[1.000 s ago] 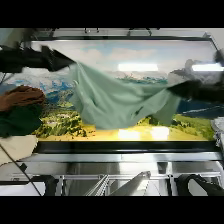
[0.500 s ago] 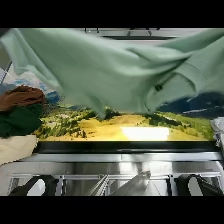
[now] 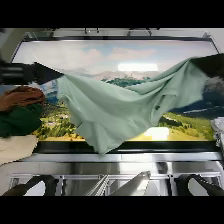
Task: Fold the shirts.
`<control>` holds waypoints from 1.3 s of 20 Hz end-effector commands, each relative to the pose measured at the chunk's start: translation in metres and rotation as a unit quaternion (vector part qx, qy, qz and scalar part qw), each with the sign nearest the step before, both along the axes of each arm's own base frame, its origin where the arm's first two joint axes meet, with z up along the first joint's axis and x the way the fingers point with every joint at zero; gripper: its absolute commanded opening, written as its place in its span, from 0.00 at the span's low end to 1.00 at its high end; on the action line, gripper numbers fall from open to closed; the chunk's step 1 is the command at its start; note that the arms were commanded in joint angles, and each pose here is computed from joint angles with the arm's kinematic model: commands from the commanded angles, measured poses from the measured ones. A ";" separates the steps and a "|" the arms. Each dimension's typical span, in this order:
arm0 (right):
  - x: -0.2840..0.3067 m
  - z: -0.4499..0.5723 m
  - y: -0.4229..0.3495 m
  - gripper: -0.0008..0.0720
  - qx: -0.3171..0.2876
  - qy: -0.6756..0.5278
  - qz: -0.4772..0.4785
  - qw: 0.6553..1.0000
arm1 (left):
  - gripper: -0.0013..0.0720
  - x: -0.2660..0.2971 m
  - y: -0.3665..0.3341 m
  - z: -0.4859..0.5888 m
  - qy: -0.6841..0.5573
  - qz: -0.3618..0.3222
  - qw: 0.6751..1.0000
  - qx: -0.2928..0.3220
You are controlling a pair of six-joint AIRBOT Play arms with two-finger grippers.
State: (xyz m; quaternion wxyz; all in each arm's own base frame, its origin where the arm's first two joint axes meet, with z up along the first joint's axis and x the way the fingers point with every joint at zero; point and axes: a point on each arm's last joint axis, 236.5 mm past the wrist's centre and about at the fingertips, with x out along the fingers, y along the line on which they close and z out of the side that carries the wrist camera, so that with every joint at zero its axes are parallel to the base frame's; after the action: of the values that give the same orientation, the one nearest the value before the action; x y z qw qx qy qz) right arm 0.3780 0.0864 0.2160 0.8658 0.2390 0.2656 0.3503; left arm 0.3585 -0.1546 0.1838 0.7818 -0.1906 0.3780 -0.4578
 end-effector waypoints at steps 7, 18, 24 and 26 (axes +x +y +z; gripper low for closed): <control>0.008 -0.154 -0.041 0.61 0.002 0.255 -0.003 0.967 | 0.98 0.040 0.017 -0.128 0.217 -0.054 0.975 0.016; -0.065 -0.301 0.087 0.61 -0.023 0.404 0.033 0.914 | 0.98 -0.007 0.034 -0.263 0.348 0.030 0.932 0.101; -0.047 -0.323 0.136 0.61 -0.002 0.422 0.038 0.906 | 0.96 -0.014 0.036 -0.295 0.326 0.026 0.928 0.178; -0.036 -0.323 0.141 0.61 0.009 0.422 0.037 0.906 | 0.96 -0.018 0.045 -0.304 0.328 0.030 0.920 0.212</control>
State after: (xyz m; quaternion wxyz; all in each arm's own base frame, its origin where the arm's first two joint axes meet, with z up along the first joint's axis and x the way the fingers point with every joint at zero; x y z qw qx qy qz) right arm 0.3289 0.2152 -0.1001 0.6580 0.3513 0.6151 0.2555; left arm 0.3440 -0.1268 -0.0976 0.6364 -0.2258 0.6785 -0.2891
